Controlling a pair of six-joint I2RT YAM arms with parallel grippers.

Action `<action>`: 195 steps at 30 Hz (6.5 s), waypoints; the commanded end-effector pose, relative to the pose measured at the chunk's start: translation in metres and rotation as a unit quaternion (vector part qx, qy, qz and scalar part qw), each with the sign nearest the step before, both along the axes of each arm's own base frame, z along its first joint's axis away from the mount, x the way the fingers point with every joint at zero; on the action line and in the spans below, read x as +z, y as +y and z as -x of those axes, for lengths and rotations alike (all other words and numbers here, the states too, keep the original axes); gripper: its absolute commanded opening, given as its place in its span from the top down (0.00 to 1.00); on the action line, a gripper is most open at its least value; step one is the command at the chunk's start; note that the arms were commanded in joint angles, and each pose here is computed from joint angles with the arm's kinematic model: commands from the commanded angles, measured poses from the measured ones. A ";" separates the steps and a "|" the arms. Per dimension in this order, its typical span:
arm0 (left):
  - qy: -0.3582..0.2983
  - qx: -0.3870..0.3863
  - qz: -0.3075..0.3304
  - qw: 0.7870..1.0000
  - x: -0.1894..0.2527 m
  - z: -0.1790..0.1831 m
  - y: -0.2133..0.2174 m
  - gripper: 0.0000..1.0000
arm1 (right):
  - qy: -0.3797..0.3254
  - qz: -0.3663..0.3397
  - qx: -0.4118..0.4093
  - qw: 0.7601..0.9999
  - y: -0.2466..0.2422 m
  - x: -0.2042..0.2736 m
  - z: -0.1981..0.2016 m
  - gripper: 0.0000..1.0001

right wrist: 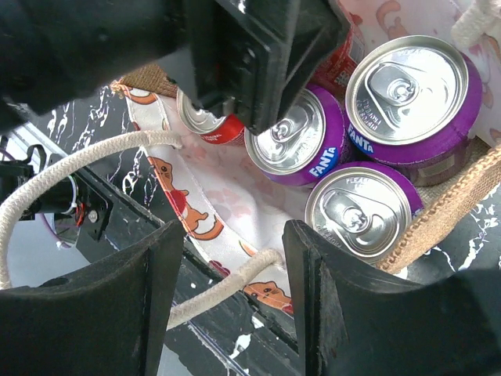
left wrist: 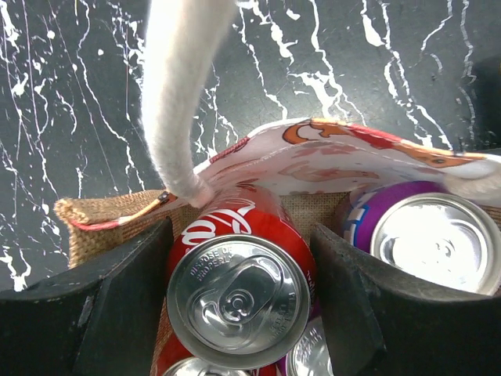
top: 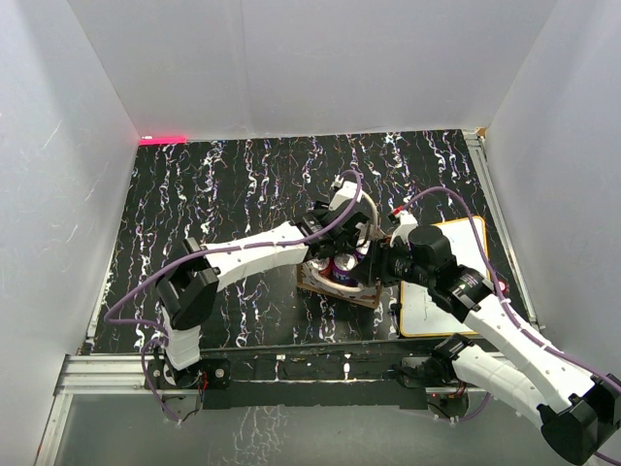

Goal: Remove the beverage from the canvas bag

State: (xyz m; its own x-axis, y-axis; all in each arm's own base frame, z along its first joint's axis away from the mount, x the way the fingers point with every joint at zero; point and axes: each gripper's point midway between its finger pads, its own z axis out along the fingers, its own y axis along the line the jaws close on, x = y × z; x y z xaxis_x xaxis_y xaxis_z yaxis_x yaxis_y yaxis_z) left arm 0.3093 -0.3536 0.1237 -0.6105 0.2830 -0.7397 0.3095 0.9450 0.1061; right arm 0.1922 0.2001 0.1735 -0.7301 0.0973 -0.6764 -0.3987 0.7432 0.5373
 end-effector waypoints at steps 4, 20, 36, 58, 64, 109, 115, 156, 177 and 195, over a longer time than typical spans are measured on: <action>-0.066 -0.026 0.077 0.995 0.097 0.000 -0.005 1.00 | -0.023 0.003 -0.014 1.000 -0.004 0.007 -0.008 0.43; -0.079 -0.035 0.098 0.991 0.140 -0.001 -0.009 1.00 | -0.023 0.006 -0.015 1.000 -0.003 0.001 -0.010 0.43; -0.120 -0.022 0.108 0.987 0.203 -0.005 0.003 1.00 | -0.026 0.007 -0.018 0.999 -0.004 0.000 -0.011 0.43; -0.256 0.138 0.059 0.955 0.267 0.022 0.158 1.00 | -0.022 0.012 -0.009 1.000 0.000 -0.005 -0.015 0.43; -0.217 0.181 0.069 0.957 0.207 0.034 0.173 1.00 | -0.018 0.007 -0.005 1.000 0.002 -0.008 -0.014 0.43; -0.080 0.328 0.058 0.940 -0.010 -0.075 0.273 1.00 | -0.009 0.002 -0.007 1.000 0.000 -0.017 -0.006 0.42; -0.070 0.341 0.052 0.936 -0.011 -0.070 0.277 0.89 | -0.012 -0.001 -0.010 1.000 -0.002 -0.015 -0.004 0.42; 0.018 -0.010 0.334 0.942 0.107 -0.007 0.133 0.03 | 0.004 -0.089 0.096 0.991 0.039 0.037 0.013 0.41; 0.059 -0.135 0.284 0.948 0.084 0.045 0.038 0.05 | 0.104 -0.084 0.107 0.985 0.035 -0.059 0.054 0.55; 0.035 -0.192 0.078 0.978 0.055 0.056 0.025 0.29 | 0.101 -0.053 0.085 0.990 0.024 -0.072 0.051 0.55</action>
State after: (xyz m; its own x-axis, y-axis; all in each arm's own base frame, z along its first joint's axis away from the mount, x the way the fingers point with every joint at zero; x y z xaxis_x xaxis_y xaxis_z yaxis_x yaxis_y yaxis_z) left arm 0.2488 -0.3362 0.1632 -0.5832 0.3384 -0.7385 0.6341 0.7579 -0.1535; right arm 0.1510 0.2439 0.1508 -0.8025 0.0724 -0.5922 -0.4906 0.4849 0.7240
